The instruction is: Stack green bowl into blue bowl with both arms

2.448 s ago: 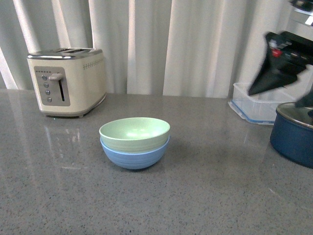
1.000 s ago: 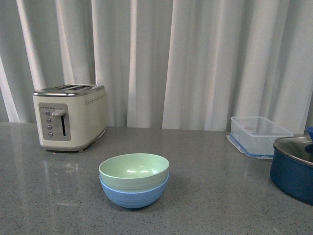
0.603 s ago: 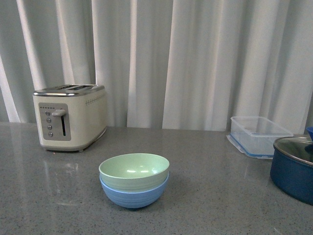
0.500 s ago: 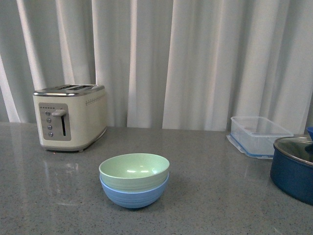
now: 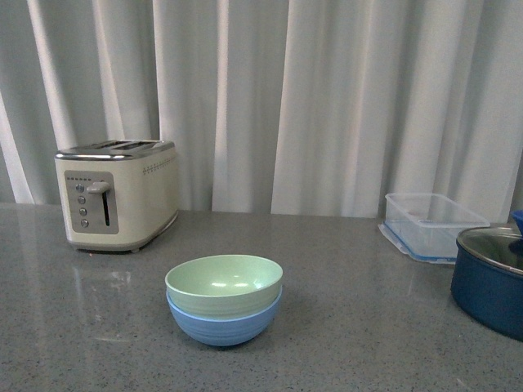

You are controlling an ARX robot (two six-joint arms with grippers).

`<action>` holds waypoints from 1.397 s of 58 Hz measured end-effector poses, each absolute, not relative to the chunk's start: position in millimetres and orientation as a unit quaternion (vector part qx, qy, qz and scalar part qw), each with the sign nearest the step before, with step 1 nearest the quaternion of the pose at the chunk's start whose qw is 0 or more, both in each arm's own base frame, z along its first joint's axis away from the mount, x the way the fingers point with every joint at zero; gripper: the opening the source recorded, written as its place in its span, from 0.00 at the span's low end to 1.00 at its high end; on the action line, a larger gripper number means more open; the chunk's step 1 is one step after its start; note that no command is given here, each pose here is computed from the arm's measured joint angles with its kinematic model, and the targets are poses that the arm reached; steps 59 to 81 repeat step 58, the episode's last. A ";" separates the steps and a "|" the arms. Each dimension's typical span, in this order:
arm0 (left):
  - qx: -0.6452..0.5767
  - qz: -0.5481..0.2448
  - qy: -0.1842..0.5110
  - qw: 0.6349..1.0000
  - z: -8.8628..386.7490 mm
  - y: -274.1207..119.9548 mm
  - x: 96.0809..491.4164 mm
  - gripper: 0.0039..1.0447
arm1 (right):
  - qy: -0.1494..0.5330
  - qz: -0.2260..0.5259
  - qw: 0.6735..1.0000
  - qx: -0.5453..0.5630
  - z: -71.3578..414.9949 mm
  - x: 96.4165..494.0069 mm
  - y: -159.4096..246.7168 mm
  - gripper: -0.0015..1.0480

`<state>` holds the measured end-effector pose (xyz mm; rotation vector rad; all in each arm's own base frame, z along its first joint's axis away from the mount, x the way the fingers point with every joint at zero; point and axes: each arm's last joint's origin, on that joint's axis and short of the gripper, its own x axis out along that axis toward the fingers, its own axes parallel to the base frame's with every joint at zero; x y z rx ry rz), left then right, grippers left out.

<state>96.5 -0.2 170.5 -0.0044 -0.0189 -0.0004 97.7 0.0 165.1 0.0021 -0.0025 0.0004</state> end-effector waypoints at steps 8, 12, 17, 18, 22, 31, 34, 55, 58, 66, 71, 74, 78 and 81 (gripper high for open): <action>-0.002 0.000 -0.009 1.000 170.5 -0.2 96.5 0.94 | -0.001 0.000 1.000 0.001 165.0 97.7 0.0 0.01; -0.002 0.000 -0.009 1.000 170.5 -0.2 96.5 0.94 | -0.001 0.000 1.000 0.000 165.0 97.7 0.0 0.05; -0.002 0.000 -0.009 1.000 170.5 -0.2 96.5 0.94 | -0.001 0.000 1.000 0.000 165.0 97.7 0.0 0.25; -0.002 0.000 -0.009 1.000 170.5 -0.2 96.5 0.94 | -0.001 0.000 1.000 0.000 165.0 97.7 0.0 0.29; -0.002 0.000 -0.009 1.000 170.5 -0.2 96.5 0.94 | -0.001 0.000 1.000 0.000 165.0 97.7 0.0 0.40; -0.002 0.000 -0.009 1.000 170.5 -0.2 96.5 0.94 | -0.001 0.000 1.000 0.000 165.0 97.7 0.0 0.72; -0.002 0.000 -0.009 1.000 170.5 -0.2 96.5 0.94 | -0.001 0.000 1.000 0.000 165.0 97.7 0.0 0.81; -0.002 0.000 -0.009 1.000 170.5 -0.2 96.5 0.94 | -0.001 0.000 1.000 0.001 165.0 97.7 0.0 0.90; -0.002 0.000 -0.009 1.000 170.5 -0.2 96.5 0.94 | -0.001 0.000 1.000 0.001 165.0 97.7 0.0 0.90; -0.002 0.000 -0.009 1.000 170.5 -0.2 96.5 0.94 | -0.001 0.000 1.000 0.001 165.0 97.7 0.0 0.90; -0.002 0.000 -0.009 1.000 170.5 -0.2 96.5 0.94 | -0.001 0.000 1.000 0.001 165.0 97.7 0.0 0.90; -0.002 0.000 -0.009 1.000 170.5 -0.2 96.5 0.94 | -0.001 0.000 1.000 0.001 165.0 97.7 0.0 0.90; -0.002 0.000 -0.009 1.000 170.5 -0.2 96.5 0.94 | -0.001 0.000 1.000 0.001 165.0 97.7 0.0 0.90; -0.002 0.000 -0.009 1.000 170.5 -0.2 96.5 0.94 | -0.001 0.000 1.000 0.001 165.0 97.7 0.0 0.90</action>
